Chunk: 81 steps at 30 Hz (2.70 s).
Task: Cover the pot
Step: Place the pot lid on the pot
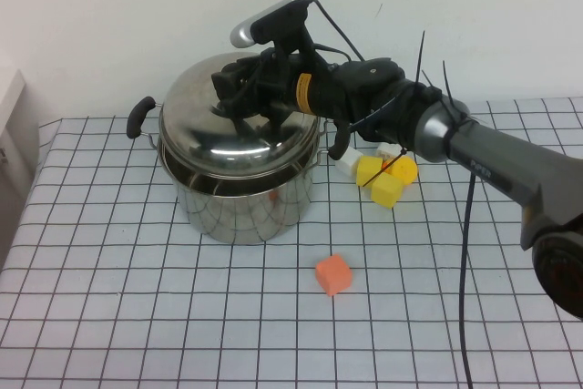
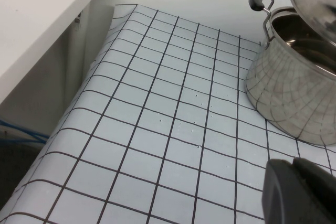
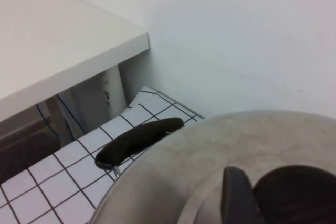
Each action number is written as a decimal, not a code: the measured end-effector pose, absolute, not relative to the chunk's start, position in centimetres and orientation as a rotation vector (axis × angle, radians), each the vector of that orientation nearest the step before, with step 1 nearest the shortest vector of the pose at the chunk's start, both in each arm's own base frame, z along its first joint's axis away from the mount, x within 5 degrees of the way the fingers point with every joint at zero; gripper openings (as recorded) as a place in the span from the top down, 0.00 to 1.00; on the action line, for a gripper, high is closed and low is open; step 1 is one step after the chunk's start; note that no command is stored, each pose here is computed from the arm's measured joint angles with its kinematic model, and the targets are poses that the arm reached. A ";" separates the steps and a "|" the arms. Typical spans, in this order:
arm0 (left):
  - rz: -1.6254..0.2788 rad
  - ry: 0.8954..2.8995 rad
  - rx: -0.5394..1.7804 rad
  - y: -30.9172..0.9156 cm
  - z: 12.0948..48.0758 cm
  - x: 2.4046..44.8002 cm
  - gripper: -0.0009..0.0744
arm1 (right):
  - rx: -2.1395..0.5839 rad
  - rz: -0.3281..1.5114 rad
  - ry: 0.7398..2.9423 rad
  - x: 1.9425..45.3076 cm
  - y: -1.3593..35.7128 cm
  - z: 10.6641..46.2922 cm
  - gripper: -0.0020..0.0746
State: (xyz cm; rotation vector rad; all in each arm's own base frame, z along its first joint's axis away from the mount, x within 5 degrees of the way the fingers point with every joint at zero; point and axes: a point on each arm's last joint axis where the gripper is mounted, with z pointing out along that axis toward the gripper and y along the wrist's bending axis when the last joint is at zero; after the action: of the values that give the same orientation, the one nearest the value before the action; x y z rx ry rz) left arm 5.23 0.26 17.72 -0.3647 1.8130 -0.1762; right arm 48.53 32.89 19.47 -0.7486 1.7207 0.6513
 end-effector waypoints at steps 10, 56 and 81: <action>-0.176 1.813 -0.365 0.3 17.7 5.2 0.99 | -0.748 0.650 1.721 48.5 32.9 19.5 0.52; -0.174 1.813 -0.362 0.3 17.7 5.2 0.99 | -0.703 0.638 1.768 48.9 34.2 15.6 0.52; -0.176 1.813 -0.365 0.3 17.7 5.2 0.99 | -0.717 0.786 1.678 48.8 32.6 21.6 0.35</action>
State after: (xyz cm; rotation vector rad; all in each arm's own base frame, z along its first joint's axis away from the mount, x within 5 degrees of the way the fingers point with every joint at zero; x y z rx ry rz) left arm 5.23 0.26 17.72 -0.3649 1.8130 -0.1764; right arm 48.76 32.59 21.58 -0.7173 1.6775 0.7860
